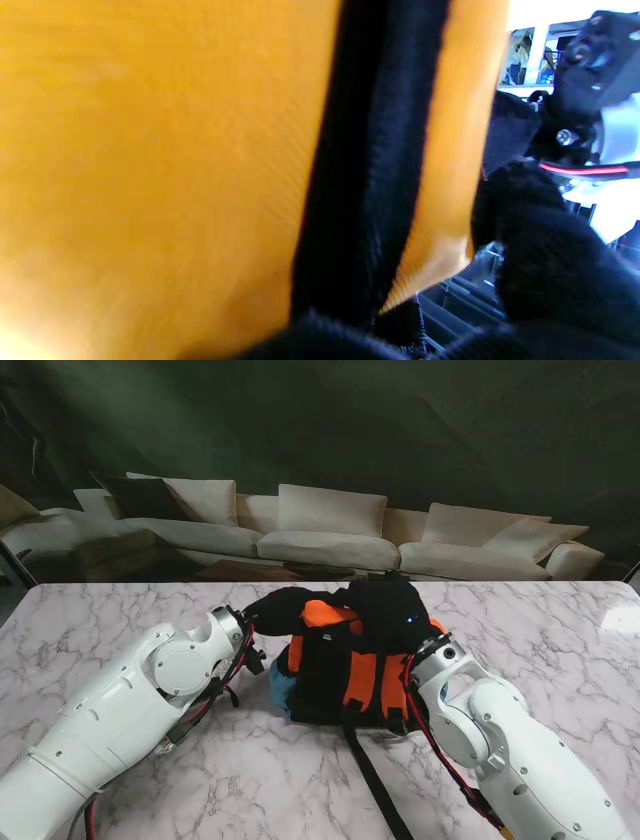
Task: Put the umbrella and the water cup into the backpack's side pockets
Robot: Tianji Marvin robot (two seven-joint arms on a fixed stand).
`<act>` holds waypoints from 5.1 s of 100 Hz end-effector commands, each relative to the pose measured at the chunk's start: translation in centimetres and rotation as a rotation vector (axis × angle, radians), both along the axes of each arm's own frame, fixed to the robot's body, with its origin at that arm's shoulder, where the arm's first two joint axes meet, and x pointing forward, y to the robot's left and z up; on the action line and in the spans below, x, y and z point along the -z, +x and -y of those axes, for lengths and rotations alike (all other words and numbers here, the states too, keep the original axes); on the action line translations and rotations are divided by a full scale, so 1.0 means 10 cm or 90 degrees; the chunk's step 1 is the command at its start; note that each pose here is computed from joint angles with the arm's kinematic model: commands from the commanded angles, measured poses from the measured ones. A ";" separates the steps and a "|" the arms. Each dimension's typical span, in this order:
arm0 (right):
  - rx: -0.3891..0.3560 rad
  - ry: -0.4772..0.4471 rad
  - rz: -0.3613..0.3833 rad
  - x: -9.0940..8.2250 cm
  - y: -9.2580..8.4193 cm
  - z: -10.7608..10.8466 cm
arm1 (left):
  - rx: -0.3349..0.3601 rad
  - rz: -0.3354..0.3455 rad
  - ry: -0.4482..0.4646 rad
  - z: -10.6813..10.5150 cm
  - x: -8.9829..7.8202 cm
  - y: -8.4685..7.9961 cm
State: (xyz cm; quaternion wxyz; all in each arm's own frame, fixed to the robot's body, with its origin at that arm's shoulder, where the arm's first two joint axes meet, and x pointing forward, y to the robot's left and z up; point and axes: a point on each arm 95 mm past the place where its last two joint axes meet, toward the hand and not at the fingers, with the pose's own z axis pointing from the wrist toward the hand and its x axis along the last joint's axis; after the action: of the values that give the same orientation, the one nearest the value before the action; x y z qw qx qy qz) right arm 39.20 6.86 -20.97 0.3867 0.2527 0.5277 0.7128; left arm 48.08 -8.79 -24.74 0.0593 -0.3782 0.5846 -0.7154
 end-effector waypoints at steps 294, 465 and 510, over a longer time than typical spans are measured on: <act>-0.004 0.012 -0.135 0.21 0.12 0.49 | 0.063 -0.060 0.174 -0.66 0.44 -0.19; 0.006 0.004 -0.146 0.22 0.17 0.45 | -0.266 -0.004 0.383 -2.78 0.71 -0.98; 0.016 0.004 -0.153 0.24 0.18 0.47 | -0.326 -0.049 0.433 -3.04 1.07 -1.08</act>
State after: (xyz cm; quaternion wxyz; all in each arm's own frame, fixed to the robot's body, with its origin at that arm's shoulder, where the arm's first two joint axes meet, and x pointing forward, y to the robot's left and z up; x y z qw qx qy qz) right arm 41.07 2.33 -22.53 0.3300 0.3362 0.5583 0.6829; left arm 37.62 21.31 -34.50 0.3415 -0.4854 0.6721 -0.4429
